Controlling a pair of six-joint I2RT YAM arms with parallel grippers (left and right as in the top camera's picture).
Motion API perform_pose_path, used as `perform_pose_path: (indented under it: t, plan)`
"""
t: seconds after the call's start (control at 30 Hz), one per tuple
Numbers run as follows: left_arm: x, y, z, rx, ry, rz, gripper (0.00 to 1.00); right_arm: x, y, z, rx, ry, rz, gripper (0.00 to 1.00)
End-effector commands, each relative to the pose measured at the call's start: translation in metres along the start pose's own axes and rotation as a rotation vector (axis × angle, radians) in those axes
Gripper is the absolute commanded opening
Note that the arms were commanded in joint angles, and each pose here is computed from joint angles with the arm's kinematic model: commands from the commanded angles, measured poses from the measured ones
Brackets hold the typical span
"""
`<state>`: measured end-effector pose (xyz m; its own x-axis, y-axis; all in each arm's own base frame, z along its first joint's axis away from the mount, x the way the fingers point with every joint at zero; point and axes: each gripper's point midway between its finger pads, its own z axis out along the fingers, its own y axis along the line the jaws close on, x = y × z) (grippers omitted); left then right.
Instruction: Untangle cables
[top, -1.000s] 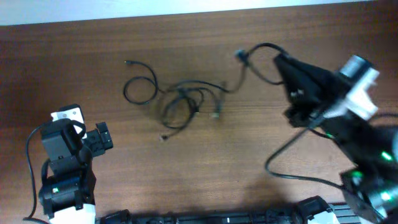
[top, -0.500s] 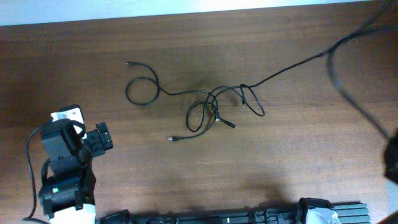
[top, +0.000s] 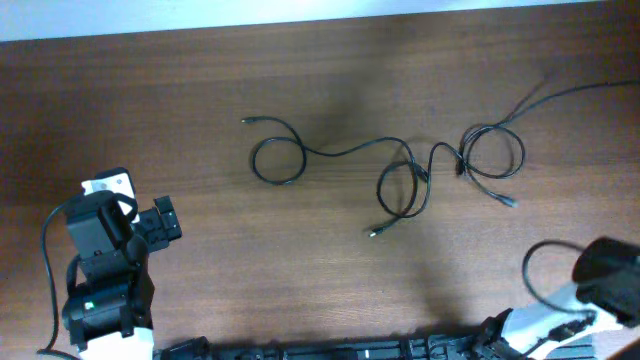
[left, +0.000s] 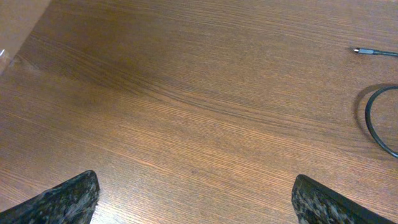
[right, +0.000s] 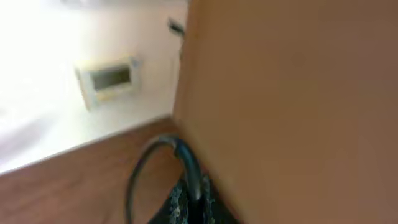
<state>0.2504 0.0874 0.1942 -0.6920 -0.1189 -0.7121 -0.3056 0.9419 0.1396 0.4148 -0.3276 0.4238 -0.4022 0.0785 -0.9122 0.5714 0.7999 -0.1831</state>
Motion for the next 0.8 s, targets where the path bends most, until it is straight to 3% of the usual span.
perform_pose_path:
  t: [0.0, 0.07, 0.17, 0.2, 0.23, 0.3, 0.4, 0.47, 0.57, 0.63, 0.77]
  plan:
    - [0.0, -0.001, 0.0, 0.005, -0.005, -0.012, 0.99, 0.054, -0.029, 0.031, 0.066, 0.166, 0.166, 0.04]
    - [0.0, -0.001, 0.0, 0.005, -0.005, -0.012, 0.99, 0.094, -0.032, 0.047, 0.068, 0.294, 0.172, 0.04]
    - [0.0, -0.001, 0.0, 0.005, -0.005, -0.012, 0.99, 0.14, -0.038, 0.059, 0.084, 0.433, 0.231, 0.22]
    - [0.0, -0.001, 0.0, 0.005, -0.005, -0.012, 0.99, 0.149, -0.039, 0.062, 0.091, 0.458, 0.263, 0.4]
    - [0.0, -0.001, 0.0, 0.005, -0.005, -0.012, 0.99, 0.16, -0.037, 0.062, 0.087, 0.498, 0.271, 0.99]
    - [0.0, -0.001, 0.0, 0.005, -0.005, -0.012, 1.0, 0.164, -0.035, 0.059, 0.079, 0.521, 0.271, 0.99]
    - [0.0, -0.001, 0.0, 0.005, -0.005, -0.012, 0.99, 0.154, 0.028, 0.052, -0.272, 0.521, 0.363, 0.99]
    - [0.0, -0.001, 0.0, 0.005, -0.005, -0.012, 0.99, 0.155, 0.063, 0.04, -0.413, 0.562, 0.387, 0.99]
    - [0.0, -0.001, 0.0, 0.005, -0.005, -0.012, 0.99, 0.167, 0.102, 0.036, -0.518, 0.578, 0.181, 0.99]
    - [0.0, -0.001, 0.0, 0.005, -0.005, -0.012, 0.99, 0.198, 0.127, 0.038, -0.619, 0.595, -0.054, 0.99]
    - [0.0, -0.001, 0.0, 0.005, -0.005, -0.012, 0.99, 0.262, 0.09, 0.07, -0.362, 0.715, -0.203, 0.99]
